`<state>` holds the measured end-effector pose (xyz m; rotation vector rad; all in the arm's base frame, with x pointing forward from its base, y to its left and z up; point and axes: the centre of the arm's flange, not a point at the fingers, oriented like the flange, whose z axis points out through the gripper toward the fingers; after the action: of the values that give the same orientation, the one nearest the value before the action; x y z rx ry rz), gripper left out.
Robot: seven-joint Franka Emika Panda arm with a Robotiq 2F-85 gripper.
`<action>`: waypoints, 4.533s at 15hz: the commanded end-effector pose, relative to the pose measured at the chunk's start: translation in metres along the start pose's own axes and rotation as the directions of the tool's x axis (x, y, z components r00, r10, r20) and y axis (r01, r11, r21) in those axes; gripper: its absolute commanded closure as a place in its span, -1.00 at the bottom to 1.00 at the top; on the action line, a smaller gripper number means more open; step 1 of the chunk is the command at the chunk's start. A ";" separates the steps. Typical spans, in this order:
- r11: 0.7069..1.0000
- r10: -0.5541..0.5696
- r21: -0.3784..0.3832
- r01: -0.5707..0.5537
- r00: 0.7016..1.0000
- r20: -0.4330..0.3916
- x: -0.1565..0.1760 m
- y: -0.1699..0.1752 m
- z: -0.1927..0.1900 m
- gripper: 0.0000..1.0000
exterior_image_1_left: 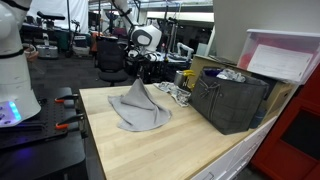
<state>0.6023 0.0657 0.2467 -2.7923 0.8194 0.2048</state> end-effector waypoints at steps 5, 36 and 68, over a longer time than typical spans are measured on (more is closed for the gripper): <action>0.995 0.013 0.098 -0.028 0.988 0.152 0.021 -0.102 -0.002 0.98; 0.990 -0.081 -0.111 0.087 0.995 0.058 0.123 0.133 0.053 -1.00; 0.996 -0.018 -0.091 0.013 0.998 -0.057 0.145 0.099 0.085 0.99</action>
<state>0.6686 -0.0702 0.1111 -2.8995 0.7644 0.2172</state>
